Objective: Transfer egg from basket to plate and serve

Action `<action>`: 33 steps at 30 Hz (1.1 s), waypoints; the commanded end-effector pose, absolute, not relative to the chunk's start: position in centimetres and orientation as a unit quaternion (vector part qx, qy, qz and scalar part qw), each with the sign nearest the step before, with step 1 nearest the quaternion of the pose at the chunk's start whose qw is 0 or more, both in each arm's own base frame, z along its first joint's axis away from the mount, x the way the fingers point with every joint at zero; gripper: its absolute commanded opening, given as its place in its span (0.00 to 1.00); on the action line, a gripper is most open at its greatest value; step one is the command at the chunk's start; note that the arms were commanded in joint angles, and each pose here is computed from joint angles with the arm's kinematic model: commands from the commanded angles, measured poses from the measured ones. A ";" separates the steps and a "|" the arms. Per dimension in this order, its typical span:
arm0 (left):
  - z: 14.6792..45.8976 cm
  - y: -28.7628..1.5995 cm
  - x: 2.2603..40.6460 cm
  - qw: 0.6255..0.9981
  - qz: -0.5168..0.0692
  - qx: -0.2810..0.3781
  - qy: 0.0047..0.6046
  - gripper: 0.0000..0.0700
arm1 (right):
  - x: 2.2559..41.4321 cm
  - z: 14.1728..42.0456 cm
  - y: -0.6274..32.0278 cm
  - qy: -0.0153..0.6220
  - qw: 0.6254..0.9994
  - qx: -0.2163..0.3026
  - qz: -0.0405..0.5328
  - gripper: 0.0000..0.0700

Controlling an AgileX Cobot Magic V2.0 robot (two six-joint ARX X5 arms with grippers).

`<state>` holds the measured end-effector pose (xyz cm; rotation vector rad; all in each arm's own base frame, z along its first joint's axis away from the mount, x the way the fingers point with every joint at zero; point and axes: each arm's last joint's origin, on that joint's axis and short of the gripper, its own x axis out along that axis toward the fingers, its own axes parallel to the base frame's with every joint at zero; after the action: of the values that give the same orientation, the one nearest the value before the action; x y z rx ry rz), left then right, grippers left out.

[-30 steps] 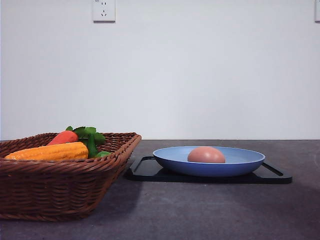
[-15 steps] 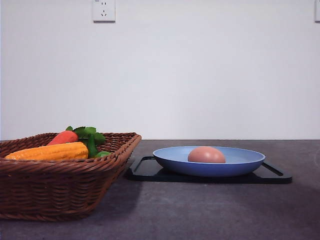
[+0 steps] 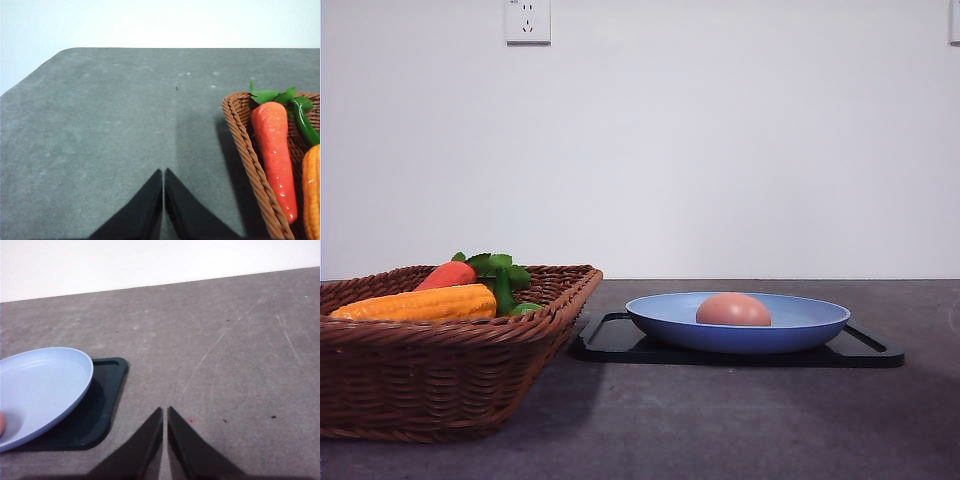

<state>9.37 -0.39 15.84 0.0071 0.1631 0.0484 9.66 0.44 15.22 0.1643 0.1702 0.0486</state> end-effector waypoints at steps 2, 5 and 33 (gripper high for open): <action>15.7 -0.4 9.4 0.996 0.024 0.008 0.080 0.00 | 9.7 15.2 0.4 0.081 0.992 0.089 0.023 0.00; 15.7 -0.4 9.4 0.996 0.024 0.008 0.080 0.00 | 9.7 15.2 0.4 0.081 0.992 0.089 0.023 0.00; 15.7 -0.4 9.4 0.996 0.024 0.008 0.080 0.00 | 9.7 15.2 0.4 0.081 0.992 0.089 0.023 0.00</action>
<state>9.37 -0.39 15.84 0.0071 0.1631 0.0484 9.66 0.43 15.22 0.1643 0.1702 0.0484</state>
